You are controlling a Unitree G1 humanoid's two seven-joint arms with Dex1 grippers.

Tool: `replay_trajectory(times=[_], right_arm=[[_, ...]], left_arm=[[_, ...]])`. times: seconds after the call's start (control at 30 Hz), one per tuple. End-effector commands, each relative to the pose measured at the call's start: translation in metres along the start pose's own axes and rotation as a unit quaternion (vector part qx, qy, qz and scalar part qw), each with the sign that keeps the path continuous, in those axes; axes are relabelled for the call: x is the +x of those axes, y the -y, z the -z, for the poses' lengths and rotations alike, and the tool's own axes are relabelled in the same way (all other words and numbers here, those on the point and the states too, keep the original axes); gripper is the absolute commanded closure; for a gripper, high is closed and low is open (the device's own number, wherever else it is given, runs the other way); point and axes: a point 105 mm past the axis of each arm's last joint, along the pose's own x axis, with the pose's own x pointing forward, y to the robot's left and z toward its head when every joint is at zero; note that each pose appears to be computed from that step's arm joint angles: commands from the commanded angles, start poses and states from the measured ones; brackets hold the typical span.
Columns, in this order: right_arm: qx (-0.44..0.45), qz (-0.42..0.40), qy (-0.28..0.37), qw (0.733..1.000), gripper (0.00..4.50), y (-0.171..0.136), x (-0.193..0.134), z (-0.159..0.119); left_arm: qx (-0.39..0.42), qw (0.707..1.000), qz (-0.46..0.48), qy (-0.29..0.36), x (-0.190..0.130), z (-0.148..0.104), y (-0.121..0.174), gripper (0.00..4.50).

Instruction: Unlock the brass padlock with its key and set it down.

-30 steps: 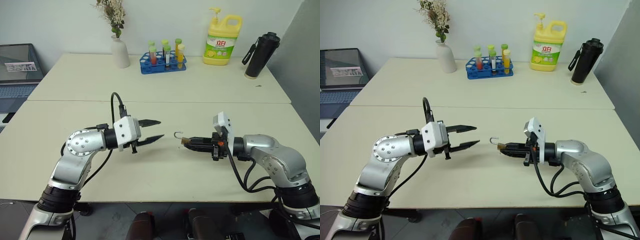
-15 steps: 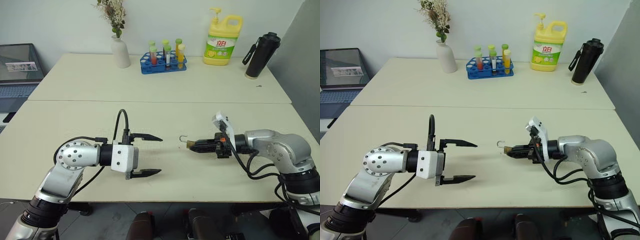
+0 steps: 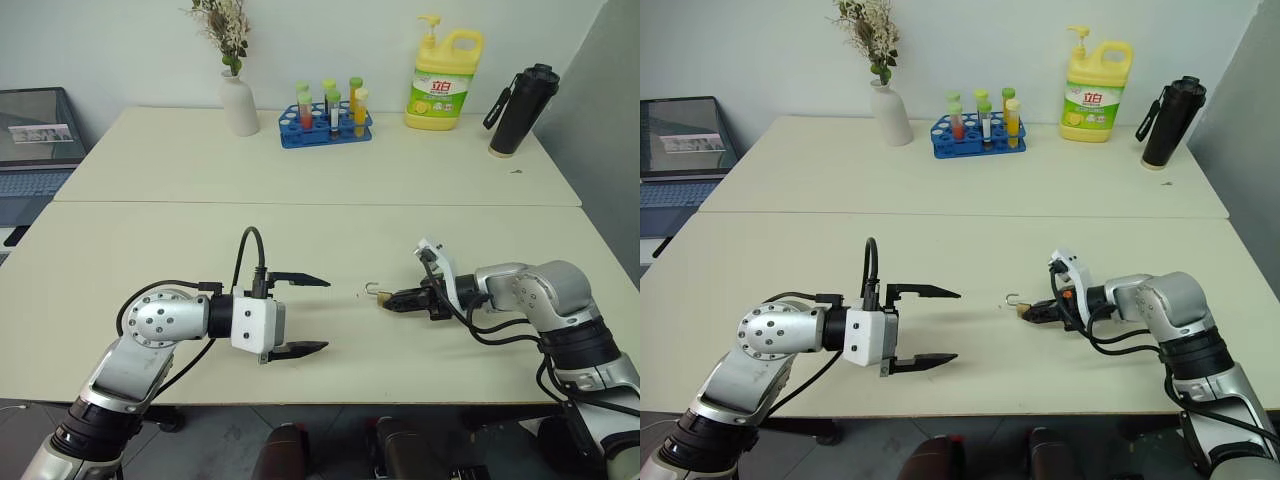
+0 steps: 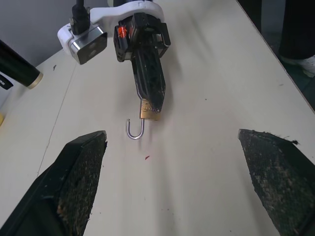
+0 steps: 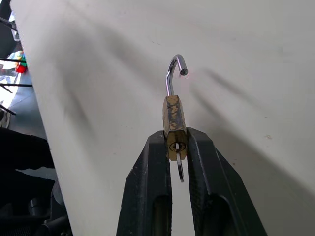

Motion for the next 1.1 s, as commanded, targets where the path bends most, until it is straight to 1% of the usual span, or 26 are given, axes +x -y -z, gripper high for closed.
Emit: replay_trajectory(times=[0.03,0.2,0.27,0.33,0.37,0.4,0.47,0.5,0.53,0.6,0.63,0.67,0.73,0.87,1.1], right_arm=[[-0.01,0.016,-0.005,1.0,3.44,0.006,-0.004,-0.004],[0.003,0.037,0.002,0.999,1.63,0.016,-0.011,-0.004],[0.008,0.05,0.009,0.999,0.92,0.021,-0.02,-0.003],[-0.036,0.08,0.007,0.996,0.17,0.029,-0.033,0.005],[-0.053,0.088,0.004,0.995,0.04,0.031,-0.037,0.008],[-0.097,0.099,0.001,0.99,0.04,0.033,-0.042,0.012],[-0.149,0.103,0.003,0.983,0.04,0.031,-0.048,0.014],[-0.193,0.102,0.013,0.976,0.04,0.027,-0.051,0.011],[-0.223,0.095,0.04,0.969,0.04,0.019,-0.054,0.004],[-0.257,0.08,0.085,0.959,0.04,0.008,-0.058,-0.007],[-0.266,0.093,0.107,0.953,0.04,0.01,-0.06,-0.009],[-0.272,0.104,0.119,0.949,0.04,0.012,-0.062,-0.009],[-0.298,0.095,0.131,0.941,0.04,0.008,-0.064,-0.005],[-0.362,0.048,0.121,0.923,0.04,-0.012,-0.067,-0.001],[-0.405,0.036,0.105,0.907,0.04,-0.021,-0.077,-0.009]], left_arm=[[0.022,1.0,-0.009,0.012,0.004,-0.007,-0.003,0.0],[0.017,1.0,-0.017,0.015,0.007,-0.005,-0.003,0.0],[-0.016,1.0,-0.015,0.018,0.007,-0.003,-0.001,0.0],[-0.056,0.997,-0.038,0.025,0.005,-0.002,-0.005,0.0],[-0.068,0.996,-0.048,0.028,0.004,-0.001,-0.008,0.0],[-0.079,0.995,-0.059,0.021,0.003,0.003,-0.011,0.0],[-0.105,0.992,-0.071,0.006,0.001,0.009,-0.013,0.0],[-0.125,0.989,-0.082,0.0,-0.001,0.013,-0.015,0.0],[-0.133,0.987,-0.089,-0.015,-0.004,0.017,-0.015,0.0],[-0.135,0.985,-0.105,-0.038,-0.008,0.023,-0.019,0.0],[-0.139,0.984,-0.107,-0.043,-0.01,0.025,-0.02,0.0],[-0.143,0.983,-0.109,-0.045,-0.011,0.026,-0.021,0.0],[-0.142,0.984,-0.1,-0.04,-0.012,0.024,-0.02,0.0],[-0.152,0.984,-0.076,-0.047,-0.015,0.025,-0.014,0.0],[-0.165,0.984,-0.041,-0.043,-0.013,0.02,-0.004,0.0]])
